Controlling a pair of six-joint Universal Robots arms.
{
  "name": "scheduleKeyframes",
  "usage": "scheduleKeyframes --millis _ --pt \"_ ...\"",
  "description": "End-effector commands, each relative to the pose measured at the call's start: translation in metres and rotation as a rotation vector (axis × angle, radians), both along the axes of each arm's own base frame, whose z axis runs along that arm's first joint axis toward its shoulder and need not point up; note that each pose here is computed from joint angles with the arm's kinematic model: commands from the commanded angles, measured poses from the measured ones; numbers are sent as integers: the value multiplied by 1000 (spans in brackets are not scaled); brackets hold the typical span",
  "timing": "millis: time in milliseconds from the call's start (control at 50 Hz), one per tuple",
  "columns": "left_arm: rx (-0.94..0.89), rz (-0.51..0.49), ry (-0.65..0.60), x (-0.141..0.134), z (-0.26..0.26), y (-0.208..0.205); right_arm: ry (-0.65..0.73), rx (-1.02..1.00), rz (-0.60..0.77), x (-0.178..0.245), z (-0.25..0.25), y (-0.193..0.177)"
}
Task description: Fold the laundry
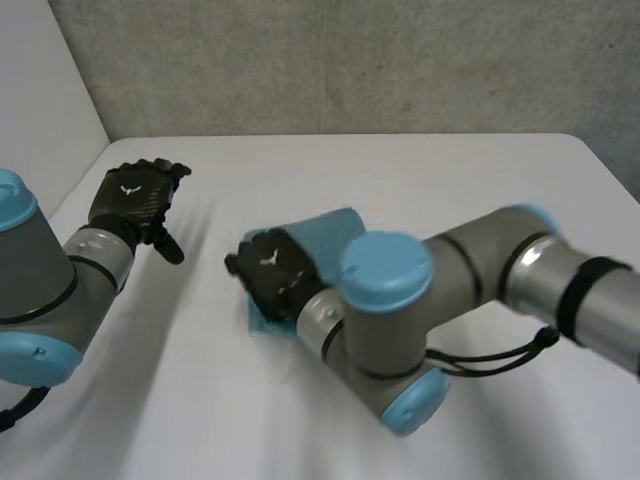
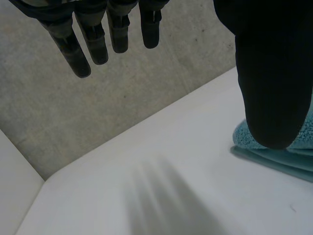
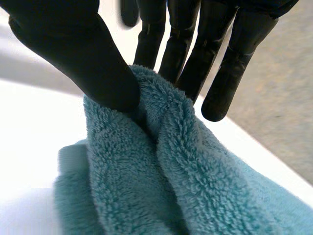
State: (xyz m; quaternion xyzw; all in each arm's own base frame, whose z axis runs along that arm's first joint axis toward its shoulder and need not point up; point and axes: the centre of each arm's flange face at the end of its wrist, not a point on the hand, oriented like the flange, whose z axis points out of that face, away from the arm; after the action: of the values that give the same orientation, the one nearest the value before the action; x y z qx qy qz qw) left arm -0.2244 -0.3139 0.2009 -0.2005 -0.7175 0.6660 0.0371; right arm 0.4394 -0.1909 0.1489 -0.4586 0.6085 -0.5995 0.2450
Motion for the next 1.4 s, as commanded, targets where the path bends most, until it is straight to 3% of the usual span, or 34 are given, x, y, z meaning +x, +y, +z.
scheduleKeyframes --millis 20,160,320,480,700,840,1000,1060,1200,1220,1400 --pt "-33 -26 14 -8 11 1 -14 -92 -167 -12 32 -18" --pt "-58 -109 138 -42 36 4 -136 -57 -319 -42 74 -47" --pt "158 -180 262 -83 10 14 -173 87 -382 -65 72 -68" --pt "330 -138 199 -84 -42 21 -104 335 -404 -81 18 -101" --pt "392 -83 90 -66 -65 31 -25 414 -429 -93 -7 -114" --pt "313 -100 90 -66 -37 32 22 418 -414 -94 -3 -108" --pt "169 -122 148 -64 35 36 -79 263 -414 -102 76 -101" --pt "116 -119 172 -57 80 43 -169 156 -477 -120 124 -99" --pt "23 -69 210 -29 136 49 -283 -8 -629 -174 196 -98" --pt "-44 -49 233 -15 160 57 -291 -27 -645 -183 205 -95" --pt "-82 -48 244 -8 172 70 -270 -86 -666 -203 216 -84"
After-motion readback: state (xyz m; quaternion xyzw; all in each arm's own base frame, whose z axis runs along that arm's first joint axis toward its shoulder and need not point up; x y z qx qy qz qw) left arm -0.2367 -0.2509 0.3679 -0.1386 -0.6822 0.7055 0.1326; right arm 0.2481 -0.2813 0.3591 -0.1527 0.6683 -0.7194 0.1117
